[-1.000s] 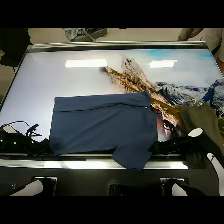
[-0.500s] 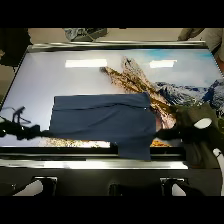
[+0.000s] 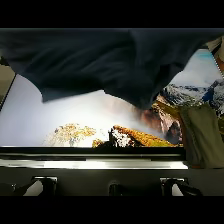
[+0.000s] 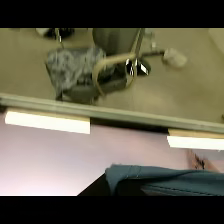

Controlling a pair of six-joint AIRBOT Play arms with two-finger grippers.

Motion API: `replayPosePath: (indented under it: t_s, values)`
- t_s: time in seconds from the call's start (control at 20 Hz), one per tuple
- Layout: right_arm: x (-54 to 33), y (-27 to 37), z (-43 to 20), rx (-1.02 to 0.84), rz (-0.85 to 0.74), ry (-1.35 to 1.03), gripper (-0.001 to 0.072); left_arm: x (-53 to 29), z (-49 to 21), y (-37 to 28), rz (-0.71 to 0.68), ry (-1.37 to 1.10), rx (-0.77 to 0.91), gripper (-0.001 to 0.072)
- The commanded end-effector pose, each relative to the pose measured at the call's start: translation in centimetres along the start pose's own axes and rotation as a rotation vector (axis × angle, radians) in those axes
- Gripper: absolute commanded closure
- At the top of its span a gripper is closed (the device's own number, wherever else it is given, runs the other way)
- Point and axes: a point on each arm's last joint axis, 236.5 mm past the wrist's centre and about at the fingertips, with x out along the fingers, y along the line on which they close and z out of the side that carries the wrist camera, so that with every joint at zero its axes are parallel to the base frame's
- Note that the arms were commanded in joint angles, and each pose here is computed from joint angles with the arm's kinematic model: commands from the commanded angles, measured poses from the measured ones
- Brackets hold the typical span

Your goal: Fold the shirts.

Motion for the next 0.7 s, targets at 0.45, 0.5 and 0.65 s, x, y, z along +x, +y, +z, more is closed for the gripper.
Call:
replayPosePath:
  t_s: [0.45,0.5,0.65]
  values:
    - [-8.8,-3.3,4.9,-0.066,-0.232,-0.062,0.0673,-7.1,3.4,-2.3,0.051,-0.147,0.034,0.0680]
    - [-7.4,-3.3,4.1,-0.048,-0.211,-0.039,0.0673,-5.4,1.8,-1.5,0.050,-0.073,0.020,0.0680]
    - [0.7,-1.3,-3.0,0.042,-0.007,0.178,0.0674,1.9,-6.2,2.0,0.041,0.231,-0.052,0.0680]
